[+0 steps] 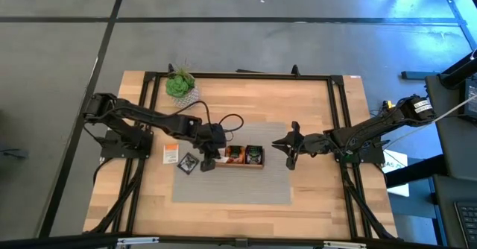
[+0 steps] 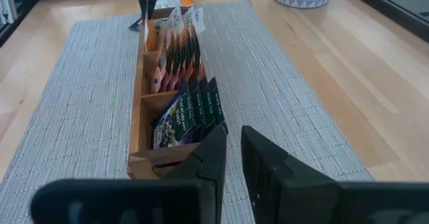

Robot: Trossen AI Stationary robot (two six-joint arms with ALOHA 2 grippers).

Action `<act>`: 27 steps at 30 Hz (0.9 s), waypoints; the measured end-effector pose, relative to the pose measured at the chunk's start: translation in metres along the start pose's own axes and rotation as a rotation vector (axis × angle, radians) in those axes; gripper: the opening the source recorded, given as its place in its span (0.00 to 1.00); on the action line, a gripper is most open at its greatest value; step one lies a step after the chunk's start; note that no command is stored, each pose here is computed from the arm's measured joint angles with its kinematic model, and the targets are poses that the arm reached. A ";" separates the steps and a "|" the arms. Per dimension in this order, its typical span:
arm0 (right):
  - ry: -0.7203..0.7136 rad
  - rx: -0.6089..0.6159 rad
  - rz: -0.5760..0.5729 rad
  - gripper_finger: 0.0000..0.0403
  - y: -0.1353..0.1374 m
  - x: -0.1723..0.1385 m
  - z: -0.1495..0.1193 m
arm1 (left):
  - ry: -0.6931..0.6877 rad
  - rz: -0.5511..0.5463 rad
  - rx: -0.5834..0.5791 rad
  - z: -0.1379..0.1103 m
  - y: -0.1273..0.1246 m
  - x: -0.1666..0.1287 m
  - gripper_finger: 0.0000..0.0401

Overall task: Pick & Place Tea
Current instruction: Put the white tea bag into the left section of the wooden organizer

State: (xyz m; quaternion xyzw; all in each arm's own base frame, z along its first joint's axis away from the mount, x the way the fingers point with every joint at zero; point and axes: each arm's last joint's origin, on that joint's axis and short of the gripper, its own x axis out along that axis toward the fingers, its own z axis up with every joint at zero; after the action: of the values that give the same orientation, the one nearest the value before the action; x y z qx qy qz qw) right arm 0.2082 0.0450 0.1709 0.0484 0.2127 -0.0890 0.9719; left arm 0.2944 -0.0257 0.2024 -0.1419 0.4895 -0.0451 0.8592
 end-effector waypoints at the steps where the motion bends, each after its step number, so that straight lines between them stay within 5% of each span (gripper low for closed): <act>1: 0.000 0.002 0.000 0.13 0.000 0.000 0.000 | -0.003 -0.003 0.011 0.000 -0.001 -0.001 0.01; 9: 0.004 0.003 -0.001 0.13 0.000 0.000 0.000 | -0.163 0.004 0.051 0.002 -0.013 -0.027 0.01; 21: 0.013 0.029 0.017 0.13 0.000 0.000 -0.001 | -0.425 -0.002 -0.029 -0.050 -0.003 -0.030 0.01; 27: 0.012 0.033 0.017 0.13 0.000 0.000 -0.001 | -0.411 0.005 -0.081 -0.068 0.005 -0.019 0.01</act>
State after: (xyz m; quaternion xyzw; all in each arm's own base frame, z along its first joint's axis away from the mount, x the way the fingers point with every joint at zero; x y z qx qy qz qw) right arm 0.2080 0.0455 0.1705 0.0668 0.2164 -0.0841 0.9704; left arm 0.2257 -0.0307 0.1843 -0.1813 0.3058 0.0065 0.9347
